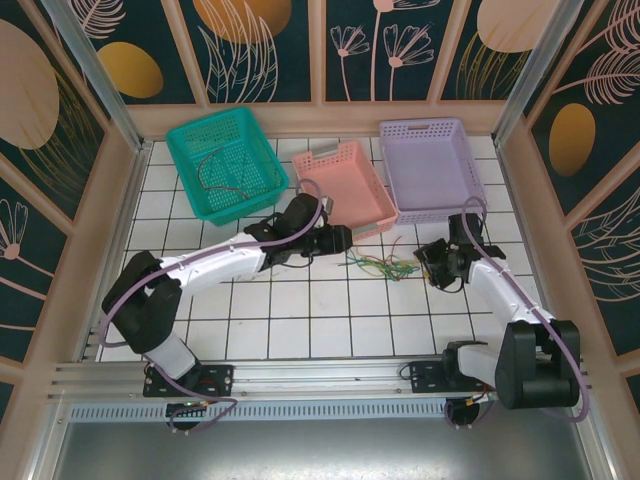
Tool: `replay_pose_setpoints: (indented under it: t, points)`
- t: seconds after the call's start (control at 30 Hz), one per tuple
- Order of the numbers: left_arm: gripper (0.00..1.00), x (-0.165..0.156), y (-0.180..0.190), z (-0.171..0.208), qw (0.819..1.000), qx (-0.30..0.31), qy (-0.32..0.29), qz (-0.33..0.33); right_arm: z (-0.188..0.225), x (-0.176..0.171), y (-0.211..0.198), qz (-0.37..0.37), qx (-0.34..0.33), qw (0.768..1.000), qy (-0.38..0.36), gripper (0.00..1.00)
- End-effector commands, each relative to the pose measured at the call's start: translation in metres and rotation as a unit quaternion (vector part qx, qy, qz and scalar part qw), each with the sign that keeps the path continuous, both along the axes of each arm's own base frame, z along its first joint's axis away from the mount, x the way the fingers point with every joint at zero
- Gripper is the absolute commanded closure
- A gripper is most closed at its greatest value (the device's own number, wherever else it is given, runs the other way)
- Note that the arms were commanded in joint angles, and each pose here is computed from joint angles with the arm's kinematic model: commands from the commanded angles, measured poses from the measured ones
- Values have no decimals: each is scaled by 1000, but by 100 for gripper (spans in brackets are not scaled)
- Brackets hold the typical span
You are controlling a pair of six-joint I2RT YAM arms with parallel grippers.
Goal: Untangle the cables
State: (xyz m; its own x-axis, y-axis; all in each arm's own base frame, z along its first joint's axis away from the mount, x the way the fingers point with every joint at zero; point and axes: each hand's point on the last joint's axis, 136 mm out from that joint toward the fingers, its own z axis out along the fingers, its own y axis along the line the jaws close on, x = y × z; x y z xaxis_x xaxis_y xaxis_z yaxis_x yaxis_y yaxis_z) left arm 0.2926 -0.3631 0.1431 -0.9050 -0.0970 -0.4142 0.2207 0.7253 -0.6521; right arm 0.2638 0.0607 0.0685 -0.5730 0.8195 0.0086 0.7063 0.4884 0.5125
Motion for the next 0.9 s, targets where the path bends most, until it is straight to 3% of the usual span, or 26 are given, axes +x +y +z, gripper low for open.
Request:
replay_pose_setpoints:
  t: [0.0, 0.17, 0.43, 0.67, 0.87]
  points:
    - [49, 0, -18, 3, 1000, -5, -17, -15, 11, 1, 2, -10, 20, 1000, -17, 56]
    - [49, -17, -33, -4, 998, 8, -25, -48, 1, -19, 0, -53, 53, 997, 10, 56]
    - [50, -40, -57, -10, 993, 10, -55, -100, -2, -6, -11, -169, 163, 972, 9, 56]
    - [43, -46, -69, -26, 993, 17, -48, -106, 5, 5, 1, -179, 217, 959, 13, 59]
    - [41, -36, -82, -15, 995, -15, -50, -88, -4, -8, 14, -189, 249, 949, 38, 65]
